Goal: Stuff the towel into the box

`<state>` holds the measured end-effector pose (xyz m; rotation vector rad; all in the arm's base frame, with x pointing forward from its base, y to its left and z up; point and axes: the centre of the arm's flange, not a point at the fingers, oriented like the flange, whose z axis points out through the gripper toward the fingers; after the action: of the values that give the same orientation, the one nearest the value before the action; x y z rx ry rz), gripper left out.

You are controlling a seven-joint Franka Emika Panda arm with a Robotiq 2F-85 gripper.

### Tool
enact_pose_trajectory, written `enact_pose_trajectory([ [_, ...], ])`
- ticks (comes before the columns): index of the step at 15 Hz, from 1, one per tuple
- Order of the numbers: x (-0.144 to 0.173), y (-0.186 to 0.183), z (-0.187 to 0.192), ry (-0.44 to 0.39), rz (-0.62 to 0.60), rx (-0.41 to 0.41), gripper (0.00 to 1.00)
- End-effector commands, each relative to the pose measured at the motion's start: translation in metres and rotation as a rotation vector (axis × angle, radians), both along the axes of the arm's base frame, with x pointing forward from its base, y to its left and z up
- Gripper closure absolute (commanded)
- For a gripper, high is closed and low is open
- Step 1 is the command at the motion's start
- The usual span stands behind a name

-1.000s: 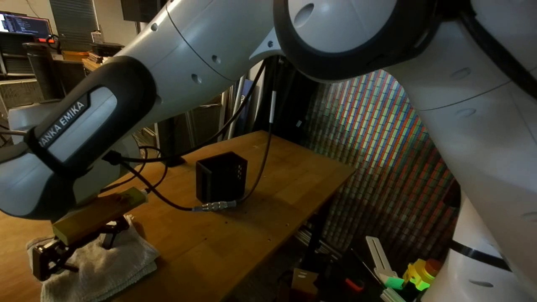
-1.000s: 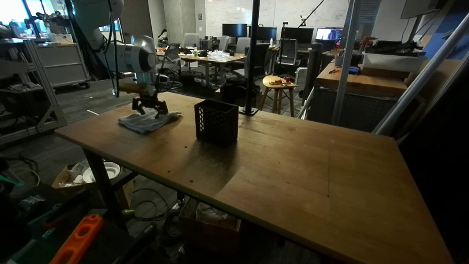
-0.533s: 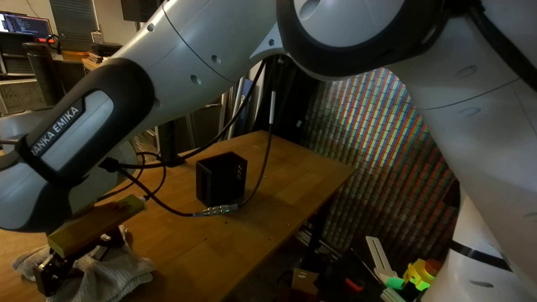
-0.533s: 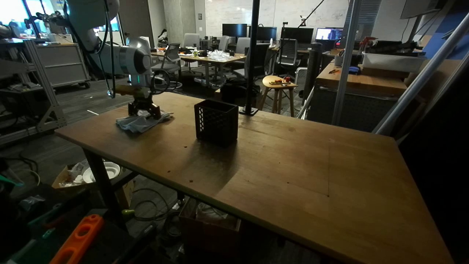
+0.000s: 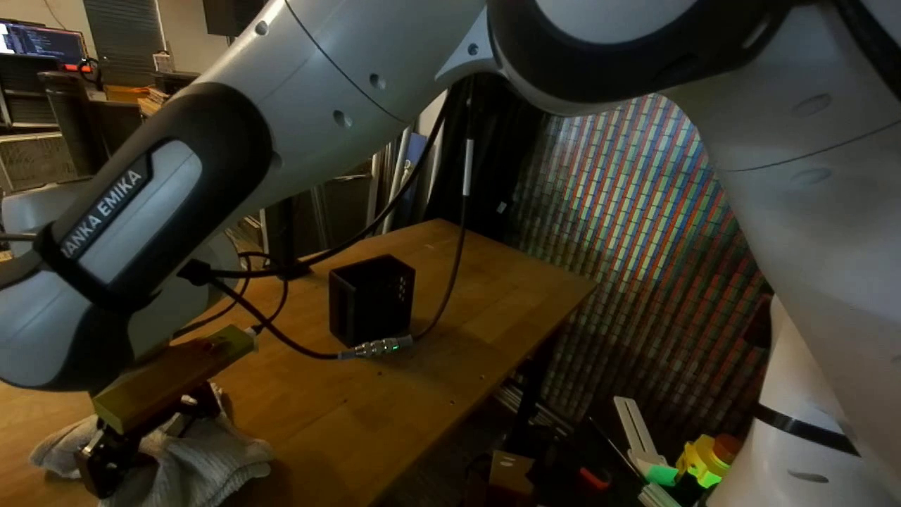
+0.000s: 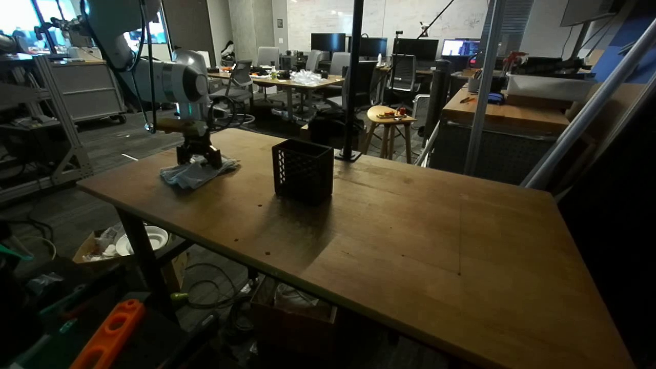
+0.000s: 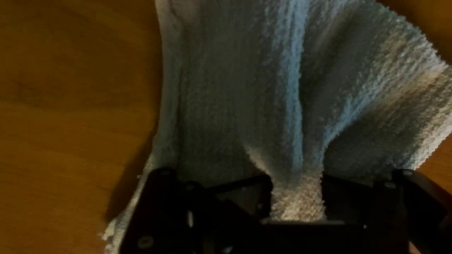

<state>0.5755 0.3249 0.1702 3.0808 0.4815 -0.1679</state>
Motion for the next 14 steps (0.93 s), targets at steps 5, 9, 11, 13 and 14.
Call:
enact_pose_trajectory([
  [5, 0.022, -0.093, 0.072, -0.081, -0.05, -0.097, 0.89],
  [9, 0.033, -0.147, 0.106, -0.08, -0.092, -0.148, 0.89],
  [11, 0.034, -0.17, 0.125, -0.075, -0.121, -0.151, 0.89],
  [13, 0.034, -0.192, 0.146, -0.083, -0.156, -0.153, 0.89],
  [14, 0.034, -0.201, 0.155, -0.087, -0.172, -0.154, 0.89],
])
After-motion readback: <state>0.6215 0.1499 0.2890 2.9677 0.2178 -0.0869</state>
